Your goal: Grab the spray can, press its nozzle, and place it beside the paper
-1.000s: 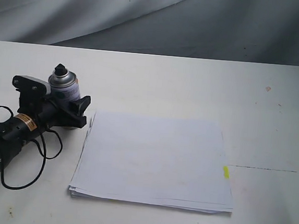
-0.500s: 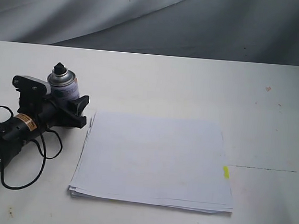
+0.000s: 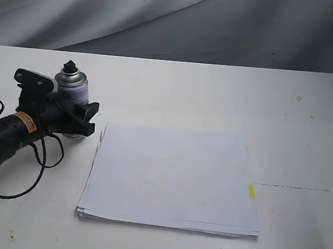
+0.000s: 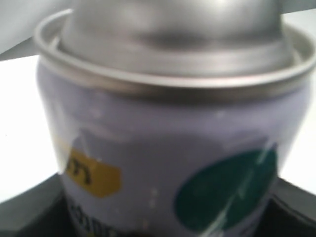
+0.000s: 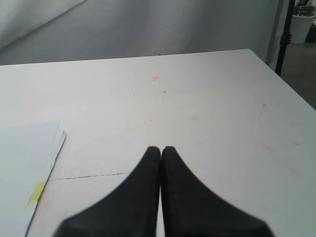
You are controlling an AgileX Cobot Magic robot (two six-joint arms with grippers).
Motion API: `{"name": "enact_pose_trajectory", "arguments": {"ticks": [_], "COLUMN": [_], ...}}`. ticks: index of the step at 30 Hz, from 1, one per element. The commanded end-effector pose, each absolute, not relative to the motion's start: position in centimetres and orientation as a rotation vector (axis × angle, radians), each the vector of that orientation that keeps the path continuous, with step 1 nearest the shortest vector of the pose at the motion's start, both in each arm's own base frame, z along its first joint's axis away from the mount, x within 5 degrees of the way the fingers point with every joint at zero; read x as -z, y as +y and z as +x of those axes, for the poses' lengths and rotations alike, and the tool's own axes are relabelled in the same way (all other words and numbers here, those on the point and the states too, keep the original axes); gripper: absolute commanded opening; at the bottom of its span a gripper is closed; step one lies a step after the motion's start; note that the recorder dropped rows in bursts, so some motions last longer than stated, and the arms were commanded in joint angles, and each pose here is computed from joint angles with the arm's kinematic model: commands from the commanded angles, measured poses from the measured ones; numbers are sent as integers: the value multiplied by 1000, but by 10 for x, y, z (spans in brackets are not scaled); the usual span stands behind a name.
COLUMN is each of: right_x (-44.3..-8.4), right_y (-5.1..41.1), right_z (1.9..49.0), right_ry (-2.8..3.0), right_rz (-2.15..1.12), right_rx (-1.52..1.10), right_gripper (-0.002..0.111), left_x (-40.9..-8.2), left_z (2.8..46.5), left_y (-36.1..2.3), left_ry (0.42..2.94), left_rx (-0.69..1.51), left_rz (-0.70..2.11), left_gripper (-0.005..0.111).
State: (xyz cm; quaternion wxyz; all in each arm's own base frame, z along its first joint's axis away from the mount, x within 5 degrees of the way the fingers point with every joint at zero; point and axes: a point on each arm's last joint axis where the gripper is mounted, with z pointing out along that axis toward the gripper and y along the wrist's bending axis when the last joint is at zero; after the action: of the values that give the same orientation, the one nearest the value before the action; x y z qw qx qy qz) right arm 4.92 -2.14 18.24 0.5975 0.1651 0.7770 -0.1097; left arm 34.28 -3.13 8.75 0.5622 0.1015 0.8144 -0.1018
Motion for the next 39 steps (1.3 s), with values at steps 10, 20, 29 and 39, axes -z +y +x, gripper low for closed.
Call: {"name": "enact_pose_trajectory", "arguments": {"ticks": [10, 20, 29, 39], "right_x": [-182, -182, -182, -182], "right_y": [-21, -21, -21, -21], "right_z": [49, 49, 49, 49], "right_ry": [1802, 1802, 1802, 1802], "right_rz": [380, 380, 380, 380], "right_rx": [253, 253, 253, 253], "right_gripper": [0, 0, 0, 0], "left_x": [-151, -149, -147, -156], "left_z": [306, 274, 274, 275], "left_y": [-28, -84, -82, -89], "left_ry": [1868, 2010, 2058, 1935], "left_rx": [225, 266, 256, 335], "left_rz": [200, 440, 386, 427], "left_gripper": [0, 0, 0, 0]}}
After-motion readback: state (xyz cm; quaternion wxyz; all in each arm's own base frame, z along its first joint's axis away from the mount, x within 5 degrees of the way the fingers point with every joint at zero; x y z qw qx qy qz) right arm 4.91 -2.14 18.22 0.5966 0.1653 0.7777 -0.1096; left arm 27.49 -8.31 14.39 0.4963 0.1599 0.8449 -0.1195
